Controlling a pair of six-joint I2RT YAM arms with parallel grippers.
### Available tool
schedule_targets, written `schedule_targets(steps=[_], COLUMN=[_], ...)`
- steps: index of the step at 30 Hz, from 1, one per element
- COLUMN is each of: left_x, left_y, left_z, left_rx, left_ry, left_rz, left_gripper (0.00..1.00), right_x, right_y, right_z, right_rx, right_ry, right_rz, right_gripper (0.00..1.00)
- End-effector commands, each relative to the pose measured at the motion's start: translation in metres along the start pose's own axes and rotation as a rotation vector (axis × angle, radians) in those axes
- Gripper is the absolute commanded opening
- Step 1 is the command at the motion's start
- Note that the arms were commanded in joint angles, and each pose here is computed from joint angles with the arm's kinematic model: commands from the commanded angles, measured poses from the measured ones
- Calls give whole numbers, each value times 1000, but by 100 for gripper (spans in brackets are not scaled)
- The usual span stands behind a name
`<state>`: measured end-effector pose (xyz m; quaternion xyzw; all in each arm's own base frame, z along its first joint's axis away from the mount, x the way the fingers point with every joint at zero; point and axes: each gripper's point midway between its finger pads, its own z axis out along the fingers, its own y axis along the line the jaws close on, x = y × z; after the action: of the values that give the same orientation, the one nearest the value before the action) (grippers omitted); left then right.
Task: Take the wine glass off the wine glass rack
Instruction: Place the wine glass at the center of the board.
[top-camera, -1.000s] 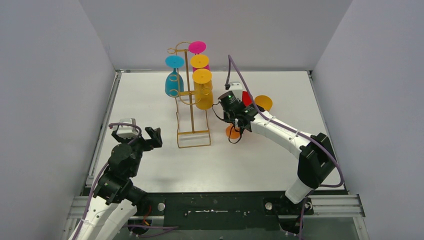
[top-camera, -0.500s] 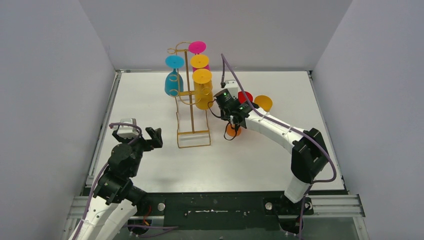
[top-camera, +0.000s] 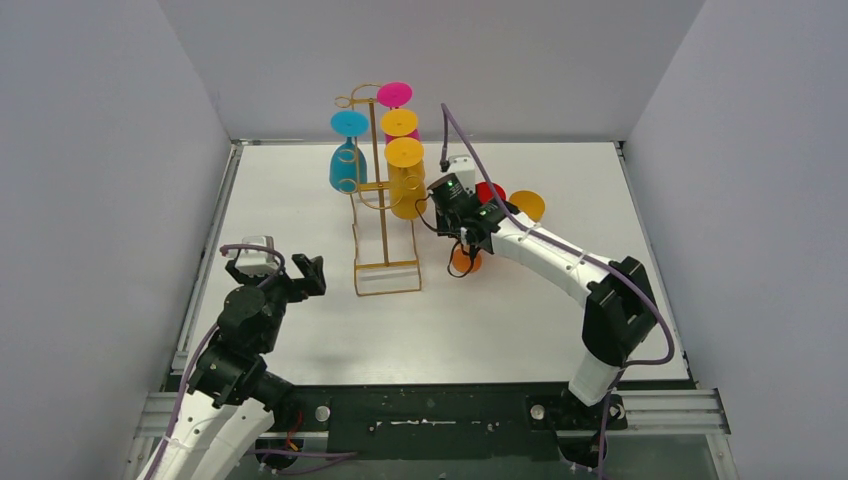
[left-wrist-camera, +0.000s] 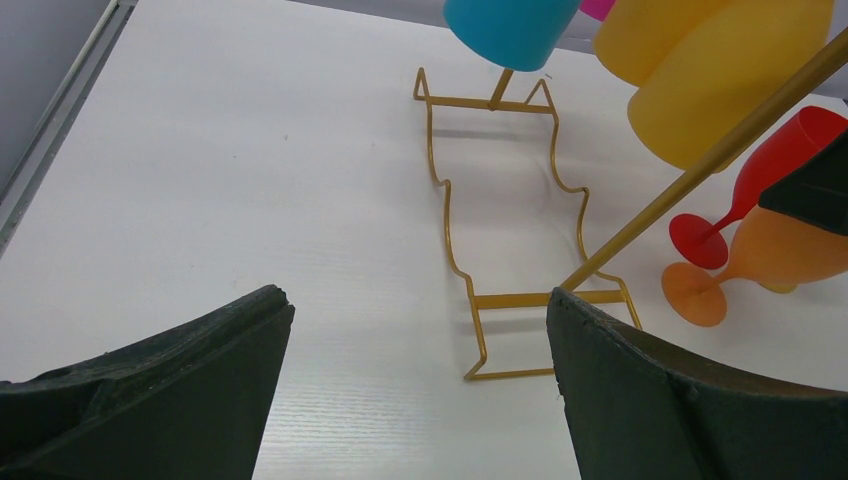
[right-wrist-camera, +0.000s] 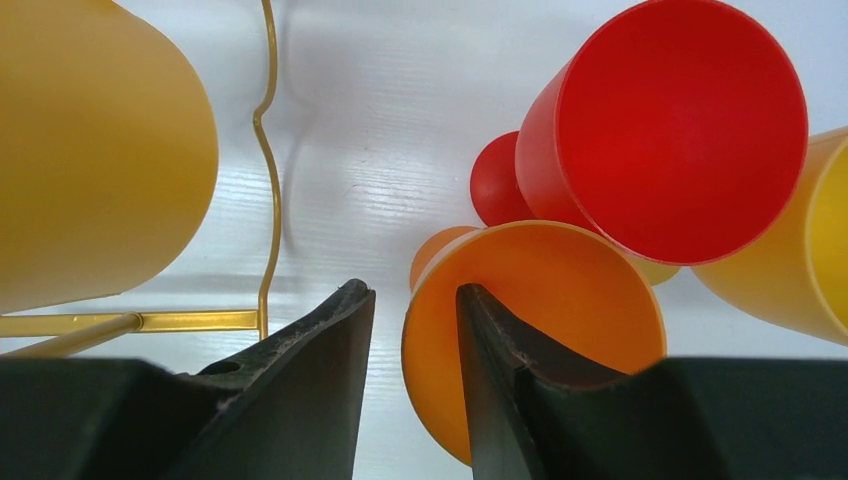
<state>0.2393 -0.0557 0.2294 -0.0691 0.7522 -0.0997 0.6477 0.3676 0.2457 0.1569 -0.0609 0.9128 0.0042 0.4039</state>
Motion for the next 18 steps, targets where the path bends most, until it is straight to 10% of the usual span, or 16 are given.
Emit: schedule_targets(steps=[1, 12, 18], left_x=[-10, -7, -17], left_y=[-3, -16, -72], left_z=[1, 10, 4], left_rx=[10, 37, 334], left_ry=[-30, 28, 87], left_rz=[-4, -36, 24], left_gripper=[97, 97, 97], right_x=[-33, -44, -34], right_y=[4, -4, -12], right_z=[-23, -85, -123], right_rx=[-26, -175, -347], right_ry=[-90, -213, -348], right_rz=[24, 142, 253], right_gripper=[38, 51, 72])
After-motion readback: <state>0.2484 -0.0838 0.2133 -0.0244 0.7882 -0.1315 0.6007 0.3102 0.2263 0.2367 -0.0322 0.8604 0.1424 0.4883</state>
